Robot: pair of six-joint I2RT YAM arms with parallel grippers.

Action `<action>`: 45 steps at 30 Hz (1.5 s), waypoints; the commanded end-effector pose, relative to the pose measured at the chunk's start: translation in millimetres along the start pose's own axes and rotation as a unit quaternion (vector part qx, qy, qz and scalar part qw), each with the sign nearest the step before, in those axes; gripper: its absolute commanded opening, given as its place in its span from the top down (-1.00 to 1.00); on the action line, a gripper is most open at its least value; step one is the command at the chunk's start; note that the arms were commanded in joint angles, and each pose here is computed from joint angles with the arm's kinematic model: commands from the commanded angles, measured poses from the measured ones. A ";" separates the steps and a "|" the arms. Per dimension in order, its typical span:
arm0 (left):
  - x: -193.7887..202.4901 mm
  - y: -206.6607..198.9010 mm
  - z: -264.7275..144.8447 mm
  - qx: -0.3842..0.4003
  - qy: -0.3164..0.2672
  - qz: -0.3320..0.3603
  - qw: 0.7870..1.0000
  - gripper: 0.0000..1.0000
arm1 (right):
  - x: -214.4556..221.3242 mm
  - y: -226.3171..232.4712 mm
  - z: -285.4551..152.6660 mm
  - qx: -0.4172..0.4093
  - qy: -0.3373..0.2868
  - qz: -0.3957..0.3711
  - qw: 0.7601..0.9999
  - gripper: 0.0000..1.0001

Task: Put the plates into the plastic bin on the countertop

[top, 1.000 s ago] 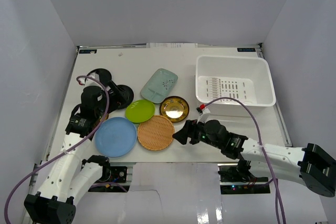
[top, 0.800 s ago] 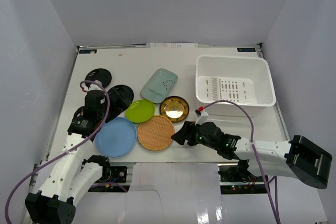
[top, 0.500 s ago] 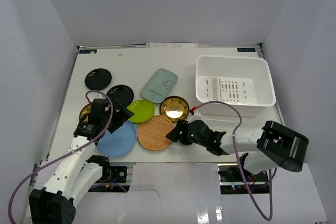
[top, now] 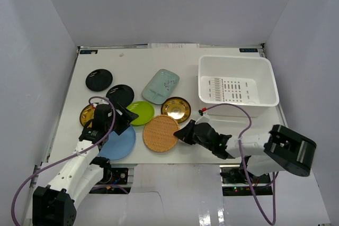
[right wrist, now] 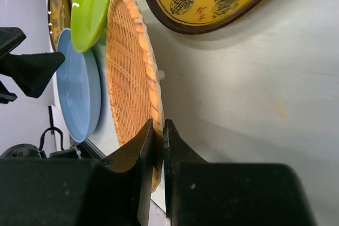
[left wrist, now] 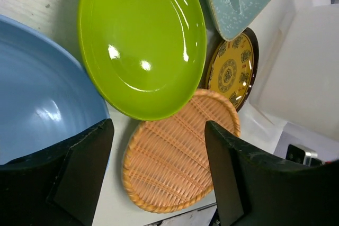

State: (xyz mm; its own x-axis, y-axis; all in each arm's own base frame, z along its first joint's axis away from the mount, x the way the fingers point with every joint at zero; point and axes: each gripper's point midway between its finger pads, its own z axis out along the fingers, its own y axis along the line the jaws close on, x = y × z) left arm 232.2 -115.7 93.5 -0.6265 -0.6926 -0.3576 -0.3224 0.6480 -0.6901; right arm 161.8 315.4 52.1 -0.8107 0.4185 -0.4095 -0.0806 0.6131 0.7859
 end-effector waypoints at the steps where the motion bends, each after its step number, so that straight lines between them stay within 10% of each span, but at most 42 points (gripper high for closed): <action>1: -0.1 -13.9 4.1 0.039 0.000 -0.018 0.999 -0.59 | -17.4 -3.8 -22.0 0.020 -0.043 -0.035 0.998 0.85; 12: -45.7 -28.5 -3.1 0.032 -0.100 0.002 0.994 -0.57 | -108.3 170.7 -102.8 -0.148 -0.152 -0.206 0.955 0.85; 21: -111.0 -68.3 5.6 0.015 -0.185 0.005 0.983 -0.56 | -341.2 140.7 -183.3 0.078 -0.432 -0.280 0.854 0.85; 30: -186.8 -40.1 25.7 -0.052 -0.223 -0.091 0.969 -0.57 | -381.2 -4.4 -164.7 0.162 -0.362 -0.170 0.902 0.85; 45: -262.4 89.1 59.4 -0.212 -0.209 -0.166 0.940 -0.58 | -336.7 -84.4 -118.8 0.159 -0.270 -0.085 0.946 0.84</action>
State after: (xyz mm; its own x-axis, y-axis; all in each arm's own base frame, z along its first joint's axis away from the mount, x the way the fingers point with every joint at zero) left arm 397.9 92.7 89.9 -0.1069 -0.8937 -0.4357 -0.7566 0.3575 -0.5475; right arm 360.7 40.9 176.4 -0.4029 0.4722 -0.7841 0.1038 0.8747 0.4734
